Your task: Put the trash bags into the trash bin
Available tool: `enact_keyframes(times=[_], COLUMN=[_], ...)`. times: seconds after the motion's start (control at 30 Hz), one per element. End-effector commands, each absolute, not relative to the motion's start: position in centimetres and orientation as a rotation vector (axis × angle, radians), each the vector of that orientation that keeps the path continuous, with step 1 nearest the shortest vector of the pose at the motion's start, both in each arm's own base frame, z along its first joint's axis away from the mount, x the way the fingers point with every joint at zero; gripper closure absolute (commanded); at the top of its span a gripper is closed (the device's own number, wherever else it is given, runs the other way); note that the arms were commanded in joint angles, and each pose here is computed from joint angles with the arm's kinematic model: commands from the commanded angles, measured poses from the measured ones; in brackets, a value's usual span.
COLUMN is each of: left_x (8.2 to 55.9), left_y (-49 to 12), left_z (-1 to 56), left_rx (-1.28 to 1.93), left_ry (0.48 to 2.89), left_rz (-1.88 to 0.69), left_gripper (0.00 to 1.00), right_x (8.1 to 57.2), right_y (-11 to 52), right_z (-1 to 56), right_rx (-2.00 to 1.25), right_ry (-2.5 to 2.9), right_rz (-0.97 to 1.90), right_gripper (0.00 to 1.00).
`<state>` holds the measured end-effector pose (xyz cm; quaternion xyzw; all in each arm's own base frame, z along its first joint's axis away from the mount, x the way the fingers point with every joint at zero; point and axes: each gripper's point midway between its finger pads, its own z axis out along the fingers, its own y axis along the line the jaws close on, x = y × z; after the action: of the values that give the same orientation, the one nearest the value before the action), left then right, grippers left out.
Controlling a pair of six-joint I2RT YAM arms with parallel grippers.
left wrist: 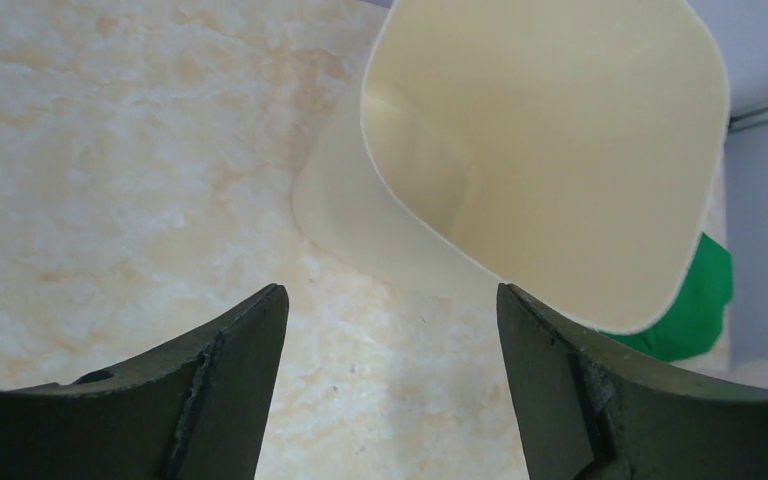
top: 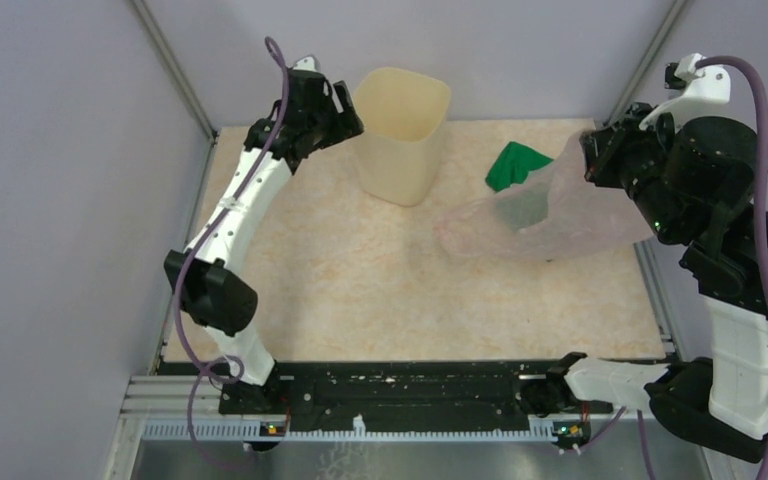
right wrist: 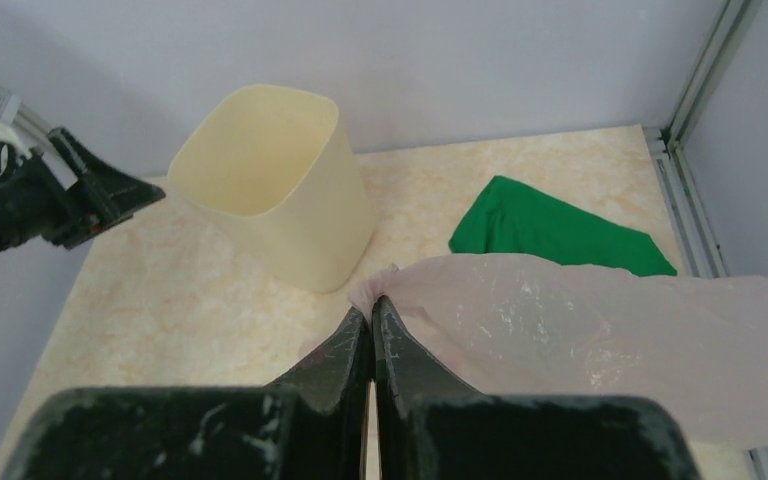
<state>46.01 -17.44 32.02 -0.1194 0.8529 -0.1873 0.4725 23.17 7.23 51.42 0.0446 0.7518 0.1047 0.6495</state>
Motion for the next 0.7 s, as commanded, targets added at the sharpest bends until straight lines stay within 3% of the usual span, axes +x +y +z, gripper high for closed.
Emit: enact_keyframes(times=[0.0, 0.37, 0.67], left_x=[50.0, 56.9, 57.7], left_y=[-16.1, -17.0, -17.2], left_z=[35.1, 31.3, 27.7], left_rx=[-0.267, -0.173, -0.146], left_ry=[1.949, 1.994, 2.055], left_rz=[-0.350, -0.204, -0.166], left_gripper=[0.19, 0.34, 0.60], right_x=[22.7, 22.8, 22.9], right_y=[8.3, 9.0, 9.2], right_z=[51.4, 49.9, 50.2], right_rx=[0.029, -0.049, -0.084], right_ry=[1.708, 1.733, 1.736], right_rz=[0.285, 0.272, 0.263], right_gripper=[1.00, 1.00, 1.00])
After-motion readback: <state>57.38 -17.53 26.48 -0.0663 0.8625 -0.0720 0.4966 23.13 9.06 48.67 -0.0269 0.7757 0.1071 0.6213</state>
